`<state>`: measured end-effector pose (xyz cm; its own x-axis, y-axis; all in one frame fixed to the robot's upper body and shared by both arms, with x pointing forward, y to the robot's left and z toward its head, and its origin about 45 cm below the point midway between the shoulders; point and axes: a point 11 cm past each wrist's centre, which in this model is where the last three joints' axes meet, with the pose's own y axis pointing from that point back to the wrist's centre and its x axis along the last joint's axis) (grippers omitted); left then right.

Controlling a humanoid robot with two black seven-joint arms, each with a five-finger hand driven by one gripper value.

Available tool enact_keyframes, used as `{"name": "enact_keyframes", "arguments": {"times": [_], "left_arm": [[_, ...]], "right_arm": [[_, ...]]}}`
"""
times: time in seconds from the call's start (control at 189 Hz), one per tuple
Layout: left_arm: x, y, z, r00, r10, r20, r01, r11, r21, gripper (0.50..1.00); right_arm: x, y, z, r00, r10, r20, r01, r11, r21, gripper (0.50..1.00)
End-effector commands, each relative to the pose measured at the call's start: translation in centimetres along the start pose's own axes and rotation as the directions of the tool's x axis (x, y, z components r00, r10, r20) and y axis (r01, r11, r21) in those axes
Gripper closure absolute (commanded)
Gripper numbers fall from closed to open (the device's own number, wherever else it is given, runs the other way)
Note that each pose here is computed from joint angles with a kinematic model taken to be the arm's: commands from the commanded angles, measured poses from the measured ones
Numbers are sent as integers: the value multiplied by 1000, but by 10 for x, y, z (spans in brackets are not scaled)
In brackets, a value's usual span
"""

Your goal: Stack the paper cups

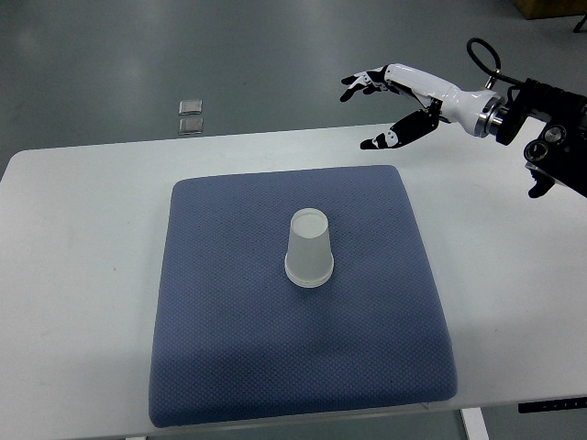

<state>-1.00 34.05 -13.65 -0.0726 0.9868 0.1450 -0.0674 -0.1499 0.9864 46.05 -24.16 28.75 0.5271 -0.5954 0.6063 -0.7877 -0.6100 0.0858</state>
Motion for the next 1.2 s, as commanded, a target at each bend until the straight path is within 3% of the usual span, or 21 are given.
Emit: {"name": "enact_keyframes", "arguments": {"times": [0.0,0.275,0.517,0.834,1.193], "left_arm": [[0,0,0,1000,0,0,0,1000,0,500],[0,0,0,1000,0,-1,0,1000,0,500],[0,0,0,1000,0,0,0,1000,0,500],[0,0,0,1000,0,-1,0,1000,0,500],[0,0,0,1000,0,0,0,1000,0,500]], "right_arm": [[3,3,28,982,134,136,-124,989,-77,599],[-6,12,71,826,344,447,-263,936,-236,599],[-19,11,86,660,486,573,-341,873,-348,599],[-37,15,99,447,545,709,-366,835,-411,597],[-38,11,95,356,549,756,-402,820,-407,581]]}}
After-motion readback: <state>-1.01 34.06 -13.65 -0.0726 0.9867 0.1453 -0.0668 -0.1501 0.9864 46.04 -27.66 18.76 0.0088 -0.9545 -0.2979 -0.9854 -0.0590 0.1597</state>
